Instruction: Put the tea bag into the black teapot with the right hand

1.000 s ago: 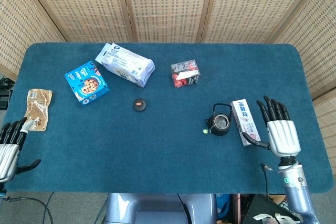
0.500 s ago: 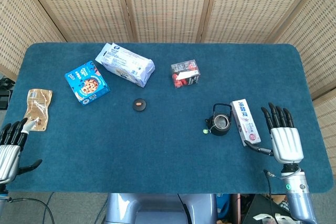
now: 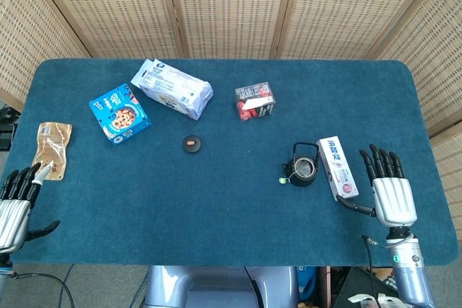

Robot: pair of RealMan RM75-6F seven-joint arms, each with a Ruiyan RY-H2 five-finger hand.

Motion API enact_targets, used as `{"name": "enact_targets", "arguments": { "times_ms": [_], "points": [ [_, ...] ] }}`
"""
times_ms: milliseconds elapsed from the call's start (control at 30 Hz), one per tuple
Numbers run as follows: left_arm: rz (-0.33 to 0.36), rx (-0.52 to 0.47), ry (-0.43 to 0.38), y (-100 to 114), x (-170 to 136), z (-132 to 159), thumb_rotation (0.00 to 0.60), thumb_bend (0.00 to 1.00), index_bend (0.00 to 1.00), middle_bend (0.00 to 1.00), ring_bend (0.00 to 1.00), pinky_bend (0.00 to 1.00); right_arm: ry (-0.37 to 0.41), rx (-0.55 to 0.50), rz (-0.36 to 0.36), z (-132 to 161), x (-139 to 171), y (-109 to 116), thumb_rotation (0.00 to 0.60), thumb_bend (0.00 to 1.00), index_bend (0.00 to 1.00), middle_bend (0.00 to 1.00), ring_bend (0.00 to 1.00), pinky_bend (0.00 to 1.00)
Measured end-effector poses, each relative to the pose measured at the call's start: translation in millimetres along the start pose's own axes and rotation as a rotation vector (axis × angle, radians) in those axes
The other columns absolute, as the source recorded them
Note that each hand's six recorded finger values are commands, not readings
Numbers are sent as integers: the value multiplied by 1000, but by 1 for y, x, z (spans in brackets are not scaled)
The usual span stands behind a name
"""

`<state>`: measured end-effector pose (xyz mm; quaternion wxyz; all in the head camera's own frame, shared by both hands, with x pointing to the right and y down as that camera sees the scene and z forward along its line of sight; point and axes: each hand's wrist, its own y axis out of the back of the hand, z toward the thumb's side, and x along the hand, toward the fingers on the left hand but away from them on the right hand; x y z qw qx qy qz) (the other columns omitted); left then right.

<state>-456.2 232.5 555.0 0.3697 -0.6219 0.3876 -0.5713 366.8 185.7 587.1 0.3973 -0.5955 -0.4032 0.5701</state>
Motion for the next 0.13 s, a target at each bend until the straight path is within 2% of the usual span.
{"name": "enact_targets", "arguments": {
  "times_ms": [133],
  "points": [
    [0,-1,1,0,0,0,600,71,0,0,0,0,-2,-1,1,0,0,0,111,158,0,0,0,0]
  ]
}}
